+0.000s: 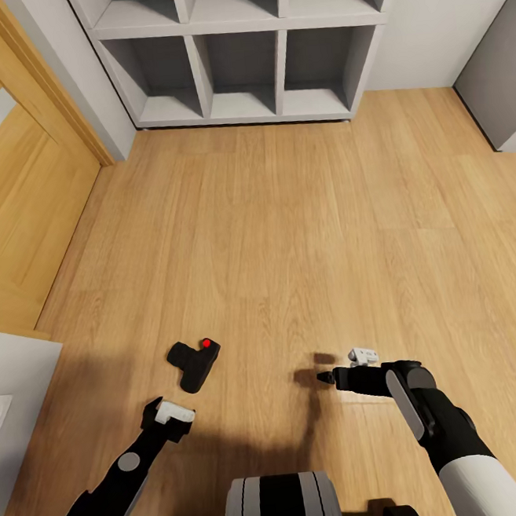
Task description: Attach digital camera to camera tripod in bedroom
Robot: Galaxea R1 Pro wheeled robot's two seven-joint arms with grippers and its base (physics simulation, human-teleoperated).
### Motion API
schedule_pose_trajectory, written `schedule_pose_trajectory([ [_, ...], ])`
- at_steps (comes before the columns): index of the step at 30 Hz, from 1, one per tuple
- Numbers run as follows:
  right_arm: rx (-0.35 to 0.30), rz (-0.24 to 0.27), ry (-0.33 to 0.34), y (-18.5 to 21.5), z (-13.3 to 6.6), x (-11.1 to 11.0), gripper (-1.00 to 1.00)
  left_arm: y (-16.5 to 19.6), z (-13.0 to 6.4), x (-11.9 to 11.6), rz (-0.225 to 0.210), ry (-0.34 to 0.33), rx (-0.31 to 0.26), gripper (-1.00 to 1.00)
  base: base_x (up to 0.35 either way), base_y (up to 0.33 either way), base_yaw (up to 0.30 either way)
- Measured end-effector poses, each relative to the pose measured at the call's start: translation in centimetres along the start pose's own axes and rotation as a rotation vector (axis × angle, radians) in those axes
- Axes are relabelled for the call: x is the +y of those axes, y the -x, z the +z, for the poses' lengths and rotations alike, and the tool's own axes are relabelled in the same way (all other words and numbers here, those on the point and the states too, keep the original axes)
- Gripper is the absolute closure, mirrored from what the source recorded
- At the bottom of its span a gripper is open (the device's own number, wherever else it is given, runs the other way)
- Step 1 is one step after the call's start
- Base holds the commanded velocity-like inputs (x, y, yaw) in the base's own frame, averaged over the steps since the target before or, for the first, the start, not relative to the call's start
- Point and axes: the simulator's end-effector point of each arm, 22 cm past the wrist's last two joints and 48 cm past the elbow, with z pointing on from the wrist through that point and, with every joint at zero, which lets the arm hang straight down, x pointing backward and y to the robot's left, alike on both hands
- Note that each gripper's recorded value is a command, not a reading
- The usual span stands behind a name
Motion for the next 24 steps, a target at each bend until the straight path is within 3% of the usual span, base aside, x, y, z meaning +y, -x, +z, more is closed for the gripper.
schedule_pose_trajectory([
  [24,0.001,0.0,0.0,-0.02,-0.01,-0.02,-1.0,-0.06,0.0,0.01,0.002,0.001,0.001,-1.0,0.04,0.0,0.0],
])
